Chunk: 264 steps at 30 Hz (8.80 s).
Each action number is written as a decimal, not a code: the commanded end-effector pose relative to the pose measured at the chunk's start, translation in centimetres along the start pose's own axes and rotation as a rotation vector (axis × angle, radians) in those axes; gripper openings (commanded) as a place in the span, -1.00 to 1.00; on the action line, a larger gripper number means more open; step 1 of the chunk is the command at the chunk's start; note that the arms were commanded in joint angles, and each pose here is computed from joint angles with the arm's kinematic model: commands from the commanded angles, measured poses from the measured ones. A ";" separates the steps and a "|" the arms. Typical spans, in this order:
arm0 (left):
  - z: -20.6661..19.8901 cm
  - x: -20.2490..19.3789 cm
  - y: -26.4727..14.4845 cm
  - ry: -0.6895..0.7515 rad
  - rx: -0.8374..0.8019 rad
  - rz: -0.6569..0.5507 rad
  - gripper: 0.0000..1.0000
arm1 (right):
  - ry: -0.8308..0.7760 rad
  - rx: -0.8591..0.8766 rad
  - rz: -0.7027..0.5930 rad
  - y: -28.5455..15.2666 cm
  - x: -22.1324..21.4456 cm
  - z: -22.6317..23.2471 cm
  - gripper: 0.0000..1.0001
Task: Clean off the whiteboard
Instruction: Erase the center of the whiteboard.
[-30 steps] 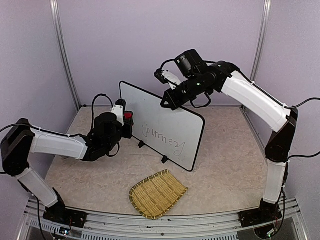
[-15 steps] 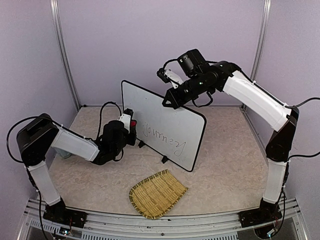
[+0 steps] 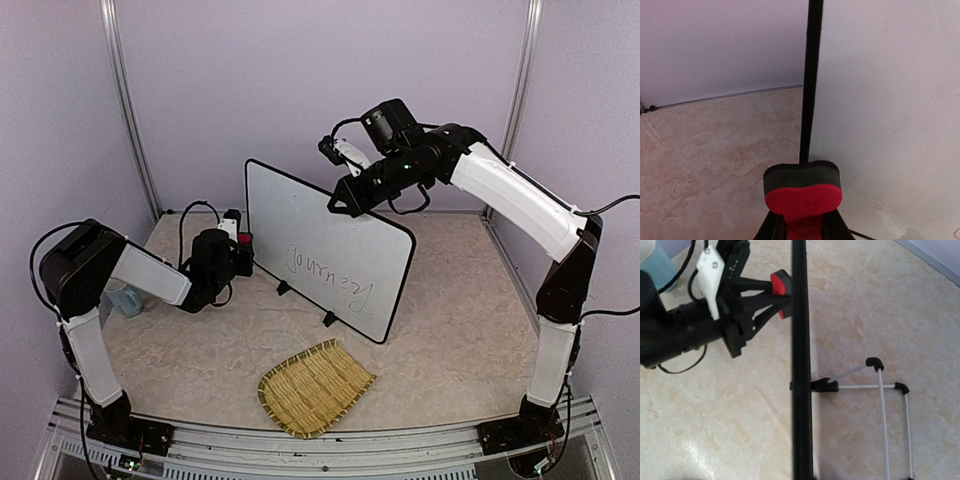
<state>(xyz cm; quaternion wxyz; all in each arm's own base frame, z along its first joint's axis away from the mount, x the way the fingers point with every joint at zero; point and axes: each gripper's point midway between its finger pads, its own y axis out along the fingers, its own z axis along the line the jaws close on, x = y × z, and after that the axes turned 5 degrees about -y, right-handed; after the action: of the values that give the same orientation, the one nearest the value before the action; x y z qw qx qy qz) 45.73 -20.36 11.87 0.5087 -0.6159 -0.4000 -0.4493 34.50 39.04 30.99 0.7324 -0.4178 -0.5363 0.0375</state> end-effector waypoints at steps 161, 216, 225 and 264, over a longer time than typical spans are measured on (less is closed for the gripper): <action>-16.9 2.6 -2.6 -0.101 -0.317 -0.005 -0.64 | 0.153 0.358 0.049 1.6 -1.0 2.5 -1.00; -10.8 -0.1 0.8 -0.157 -0.231 0.126 -0.64 | 0.148 0.337 0.052 1.6 -1.1 2.3 -1.00; -14.2 -2.9 -0.5 -0.130 -0.267 0.162 -0.64 | 0.150 0.334 0.054 1.7 -1.2 2.2 -1.00; -18.7 3.3 -3.0 -0.387 -0.404 0.044 -0.61 | 0.148 0.331 0.055 1.5 -1.3 2.3 -1.00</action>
<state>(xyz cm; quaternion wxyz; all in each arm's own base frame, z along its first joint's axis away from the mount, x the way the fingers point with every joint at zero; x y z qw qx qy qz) 42.22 -32.04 9.95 0.4371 -0.7315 -0.4004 -0.3368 38.63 36.67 30.11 0.7919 -0.4007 -0.4608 0.0065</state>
